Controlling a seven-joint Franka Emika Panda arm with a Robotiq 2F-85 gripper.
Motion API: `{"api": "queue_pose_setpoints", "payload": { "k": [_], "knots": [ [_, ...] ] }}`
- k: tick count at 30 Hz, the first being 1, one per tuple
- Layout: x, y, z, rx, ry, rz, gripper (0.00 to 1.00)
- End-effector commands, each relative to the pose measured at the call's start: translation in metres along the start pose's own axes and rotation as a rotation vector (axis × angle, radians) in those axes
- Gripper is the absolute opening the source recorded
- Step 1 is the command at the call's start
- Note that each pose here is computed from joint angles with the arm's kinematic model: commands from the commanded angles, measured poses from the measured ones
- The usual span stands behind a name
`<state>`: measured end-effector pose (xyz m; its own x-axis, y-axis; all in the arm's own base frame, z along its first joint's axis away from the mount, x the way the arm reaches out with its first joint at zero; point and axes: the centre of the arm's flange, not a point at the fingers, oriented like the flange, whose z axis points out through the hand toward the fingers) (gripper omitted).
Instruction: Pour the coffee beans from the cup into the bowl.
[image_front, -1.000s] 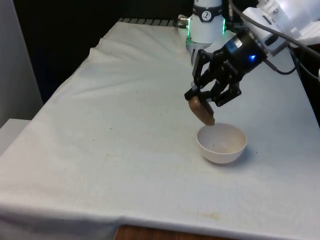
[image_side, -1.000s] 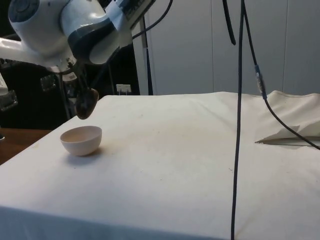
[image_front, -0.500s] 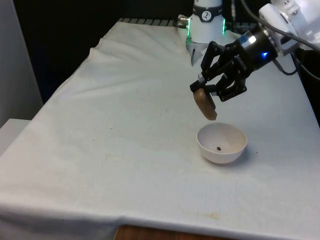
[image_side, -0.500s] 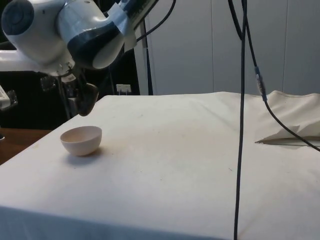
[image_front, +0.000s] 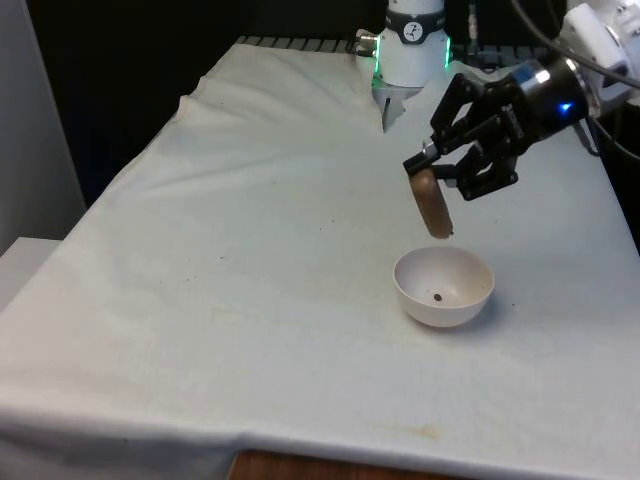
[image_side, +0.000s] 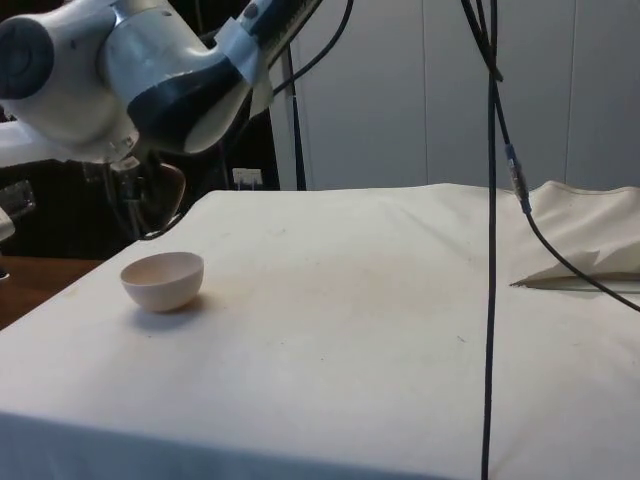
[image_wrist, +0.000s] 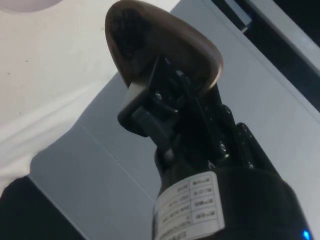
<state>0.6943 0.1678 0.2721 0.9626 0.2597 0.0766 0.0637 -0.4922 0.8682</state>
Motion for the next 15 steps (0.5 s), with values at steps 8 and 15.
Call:
{"api": "queue_pose_setpoints", "payload": {
  "k": [8,15],
  "knots": [
    [0.001,-0.012,-0.004,-0.07,0.006,-0.005,0.01],
    [-0.001,-0.02,-0.003,-0.114,0.019,-0.01,0.01]
  ]
}}
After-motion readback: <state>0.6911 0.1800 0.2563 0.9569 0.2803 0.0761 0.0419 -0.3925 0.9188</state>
